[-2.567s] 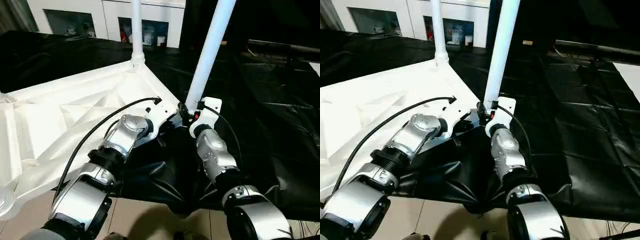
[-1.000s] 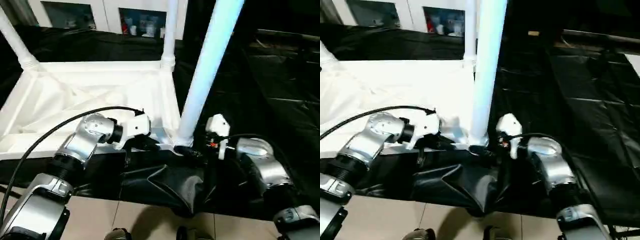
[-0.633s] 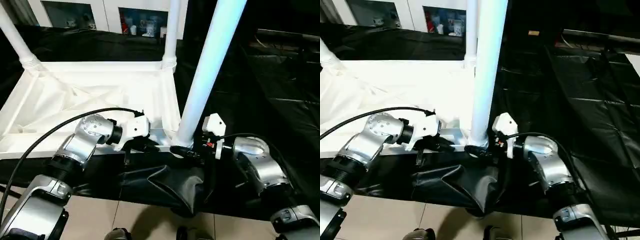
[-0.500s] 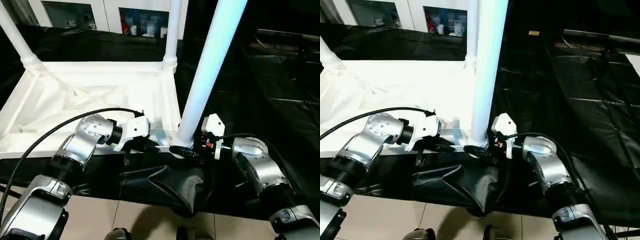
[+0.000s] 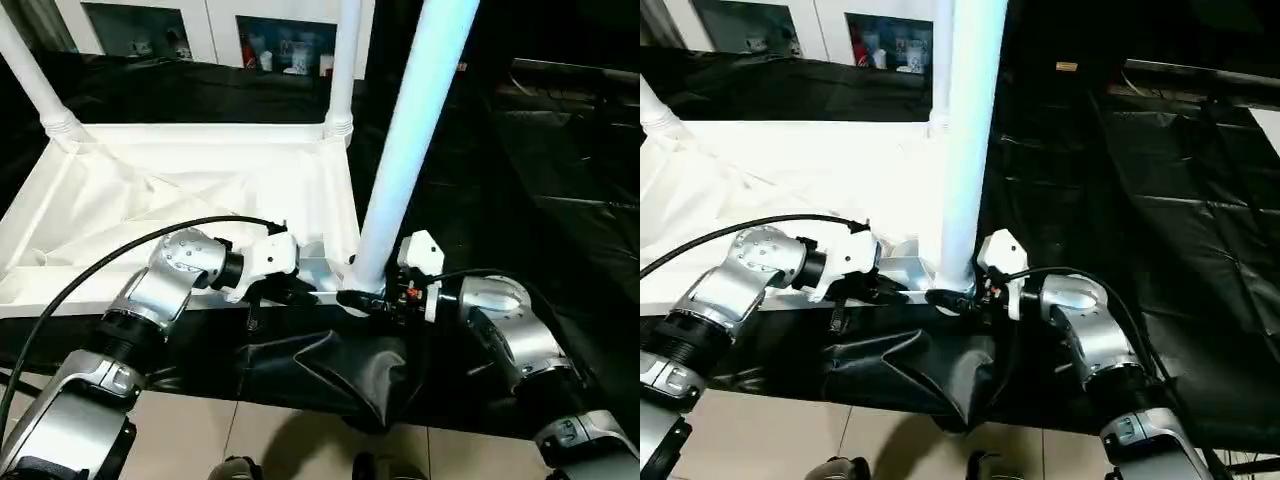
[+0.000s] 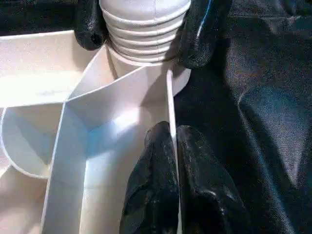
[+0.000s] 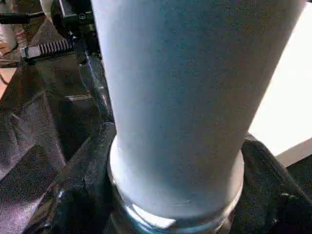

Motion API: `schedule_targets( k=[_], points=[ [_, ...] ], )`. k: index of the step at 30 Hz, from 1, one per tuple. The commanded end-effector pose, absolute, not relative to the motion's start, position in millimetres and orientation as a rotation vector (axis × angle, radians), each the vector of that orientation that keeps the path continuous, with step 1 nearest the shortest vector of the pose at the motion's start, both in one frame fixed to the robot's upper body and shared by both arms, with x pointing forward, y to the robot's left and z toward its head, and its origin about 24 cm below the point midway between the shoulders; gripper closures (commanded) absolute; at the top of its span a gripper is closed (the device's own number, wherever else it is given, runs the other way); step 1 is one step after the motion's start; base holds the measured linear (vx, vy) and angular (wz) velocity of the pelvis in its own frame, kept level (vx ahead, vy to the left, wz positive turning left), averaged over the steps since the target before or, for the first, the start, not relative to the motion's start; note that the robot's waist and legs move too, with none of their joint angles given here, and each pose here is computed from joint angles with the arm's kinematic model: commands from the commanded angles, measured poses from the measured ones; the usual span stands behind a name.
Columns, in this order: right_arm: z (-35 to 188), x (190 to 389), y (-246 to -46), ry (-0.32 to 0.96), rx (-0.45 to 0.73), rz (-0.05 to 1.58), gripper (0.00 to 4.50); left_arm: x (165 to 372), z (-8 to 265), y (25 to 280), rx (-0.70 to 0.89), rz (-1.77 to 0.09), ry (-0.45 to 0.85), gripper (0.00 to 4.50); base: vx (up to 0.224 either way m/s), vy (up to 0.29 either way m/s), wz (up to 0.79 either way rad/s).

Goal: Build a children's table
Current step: Insert table leg to table base, then rotate leg to tighten

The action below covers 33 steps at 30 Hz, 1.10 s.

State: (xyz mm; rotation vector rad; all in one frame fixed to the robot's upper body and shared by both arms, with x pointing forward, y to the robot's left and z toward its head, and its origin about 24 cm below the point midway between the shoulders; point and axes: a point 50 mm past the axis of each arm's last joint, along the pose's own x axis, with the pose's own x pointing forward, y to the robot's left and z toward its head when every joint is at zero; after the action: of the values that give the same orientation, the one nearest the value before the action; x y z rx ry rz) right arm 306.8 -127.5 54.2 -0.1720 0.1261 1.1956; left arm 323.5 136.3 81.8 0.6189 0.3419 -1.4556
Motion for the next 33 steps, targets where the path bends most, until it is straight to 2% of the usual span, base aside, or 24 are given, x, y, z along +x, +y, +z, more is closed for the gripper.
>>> schedule_targets(
  k=[1, 4, 5, 6, 8, 9, 10, 11, 14, 15, 17, 20, 24, 25, 26, 29, 30, 33],
  points=[
    [44, 305.4, -131.9, 0.169, -0.139, 1.138, 1.73, 320, 73, 134, 0.644, -1.479, 0.381, 4.50, 0.000, 0.000, 0.00],
    [35, 304.6, -131.1, 0.184, -0.103, 1.043, 1.76, 326, 69, 134, 0.651, -1.399, 0.400, 4.50, 0.000, 0.000, 0.00],
    [30, 305.6, -130.4, 0.196, -0.087, 0.980, 1.76, 329, 67, 134, 0.647, -1.358, 0.410, 4.50, 0.000, 0.000, 0.00],
    [19, 307.2, -127.5, 0.228, -0.041, 0.838, 1.76, 335, 65, 130, 0.629, -1.279, 0.410, 4.50, 0.000, 0.000, 0.00],
    [12, 309.3, -123.7, 0.250, -0.015, 0.735, 1.76, 339, 64, 123, 0.597, -1.214, 0.410, 4.50, 0.000, 0.000, 0.00],
    [12, 309.3, -123.7, 0.250, -0.015, 0.735, 1.77, 339, 64, 123, 0.597, -1.214, 0.410, 4.50, 0.000, 0.000, 0.00],
    [6, 312.4, -120.6, 0.268, -0.005, 0.638, 1.77, 342, 62, 117, 0.585, -1.172, 0.415, 4.50, 0.000, 0.000, 0.00],
    [6, 312.4, -120.6, 0.268, -0.005, 0.638, 1.77, 342, 62, 117, 0.585, -1.172, 0.415, 4.50, 0.000, 0.000, 0.00],
    [-2, 324.9, -109.5, 0.318, 0.066, 0.347, 1.77, 355, 58, 96, 0.542, -0.976, 0.441, 4.50, 0.000, 0.000, 0.00],
    [-2, 325.1, -109.3, 0.319, 0.068, 0.342, 1.77, 355, 58, 95, 0.541, -0.973, 0.441, 4.50, 0.000, 0.000, 0.00],
    [2, 333.5, -99.7, 0.325, 0.123, 0.221, 1.77, 358, 56, 80, 0.504, -0.928, 0.446, 4.50, 0.000, 0.000, 0.00],
    [8, 339.9, -91.9, 0.310, 0.108, 0.179, 1.77, 359, 55, 72, 0.500, -0.920, 0.439, 4.50, 0.000, 0.000, 0.00],
    [15, 341.6, -77.0, 0.278, 0.155, 0.312, 1.77, 356, 54, 69, 0.509, -0.967, 0.409, 4.50, 0.000, 0.000, 0.00],
    [21, 342.5, -72.7, 0.231, 0.170, 0.349, 1.22, 357, 54, 72, 0.523, -0.970, 0.412, 4.50, 0.000, 0.000, 0.00],
    [23, 342.7, -72.1, 0.219, 0.175, 0.356, 1.08, 357, 54, 72, 0.526, -0.971, 0.413, 4.50, 0.000, 0.000, 0.00],
    [31, 344.6, -72.5, 0.153, 0.191, 0.395, 1.01, 358, 55, 78, 0.537, -0.967, 0.416, 4.50, 0.000, 0.000, 0.00],
    [37, 345.9, -76.5, 0.113, 0.180, 0.417, 0.78, 358, 56, 80, 0.554, -0.989, 0.406, 4.50, 0.000, 0.000, 0.00],
    [46, 346.6, -87.0, 0.064, 0.146, 0.478, 0.56, 357, 58, 85, 0.572, -1.021, 0.391, 4.50, 0.000, 0.000, 0.00]
  ],
)
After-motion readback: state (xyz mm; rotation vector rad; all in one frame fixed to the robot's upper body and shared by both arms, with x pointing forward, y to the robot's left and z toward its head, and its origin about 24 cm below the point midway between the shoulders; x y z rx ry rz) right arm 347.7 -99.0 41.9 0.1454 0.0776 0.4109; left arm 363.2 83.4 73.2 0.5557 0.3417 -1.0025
